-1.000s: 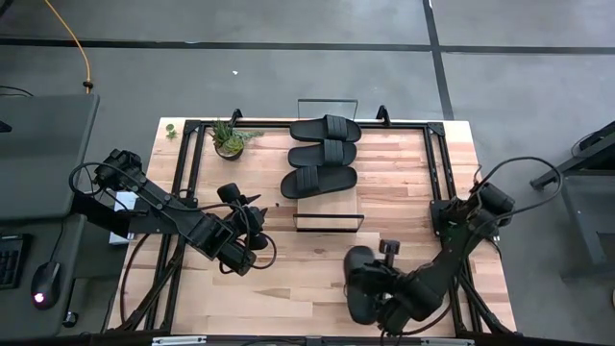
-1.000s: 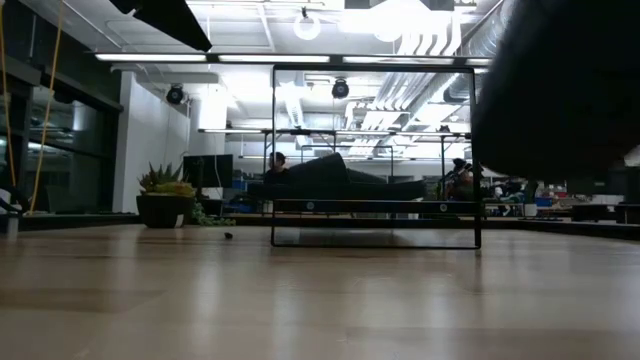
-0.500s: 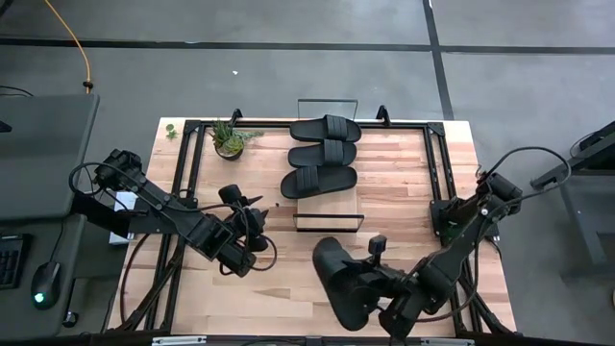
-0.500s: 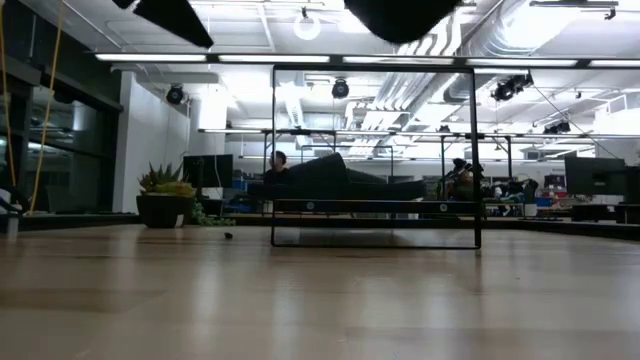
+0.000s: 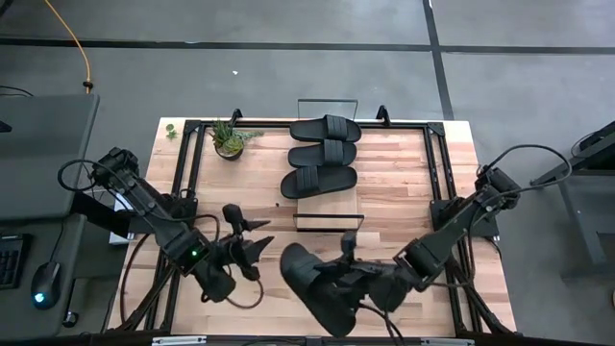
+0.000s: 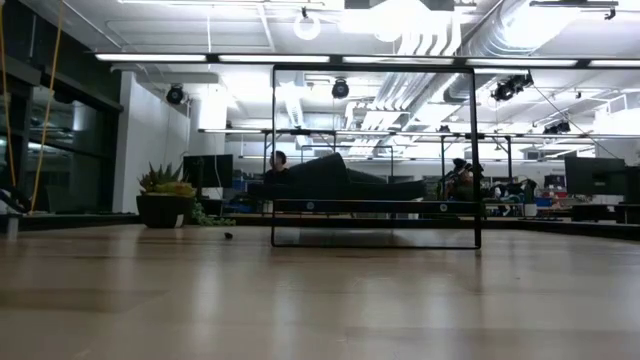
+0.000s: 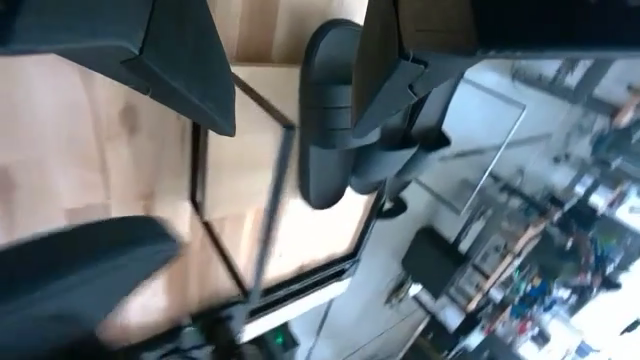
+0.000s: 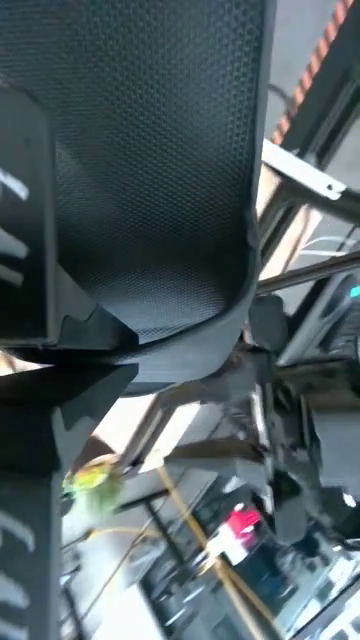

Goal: Pick and place slides into the shelf
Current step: Put the black slide on the shelf

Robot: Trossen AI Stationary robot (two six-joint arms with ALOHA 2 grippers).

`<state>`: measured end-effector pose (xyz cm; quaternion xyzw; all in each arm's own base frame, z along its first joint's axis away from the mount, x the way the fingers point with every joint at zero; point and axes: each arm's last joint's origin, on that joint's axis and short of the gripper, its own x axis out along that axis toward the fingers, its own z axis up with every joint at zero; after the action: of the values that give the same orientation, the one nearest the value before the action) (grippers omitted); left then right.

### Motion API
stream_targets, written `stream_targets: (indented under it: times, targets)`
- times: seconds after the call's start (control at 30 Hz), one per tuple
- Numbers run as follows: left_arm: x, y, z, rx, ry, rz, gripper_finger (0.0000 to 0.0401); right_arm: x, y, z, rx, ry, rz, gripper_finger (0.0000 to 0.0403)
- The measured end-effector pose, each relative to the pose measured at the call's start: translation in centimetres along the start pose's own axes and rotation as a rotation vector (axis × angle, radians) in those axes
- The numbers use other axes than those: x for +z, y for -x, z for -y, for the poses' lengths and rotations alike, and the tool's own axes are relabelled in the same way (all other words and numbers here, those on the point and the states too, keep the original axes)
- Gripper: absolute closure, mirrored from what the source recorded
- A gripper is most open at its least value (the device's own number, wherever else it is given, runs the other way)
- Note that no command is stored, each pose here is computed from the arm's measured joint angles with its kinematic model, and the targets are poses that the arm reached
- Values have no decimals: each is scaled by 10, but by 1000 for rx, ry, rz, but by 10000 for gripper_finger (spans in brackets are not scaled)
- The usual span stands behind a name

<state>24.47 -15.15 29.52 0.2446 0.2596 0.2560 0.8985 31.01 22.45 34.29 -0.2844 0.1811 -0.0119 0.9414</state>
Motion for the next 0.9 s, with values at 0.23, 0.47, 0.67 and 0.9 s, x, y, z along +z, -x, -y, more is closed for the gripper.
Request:
stream_targets:
  times: [0.23,0.47,0.67,0.9]
  targets:
    - [2,21,12,-84,-106,66,217,4,-17,19,80,19,101,403]
    - [14,34,21,-266,-146,156,217,6,-26,29,203,-3,187,403]
    - [25,36,25,-400,-166,245,217,10,-28,33,249,21,267,403]
    - [28,38,26,-443,-185,277,217,18,-25,33,323,88,414,403]
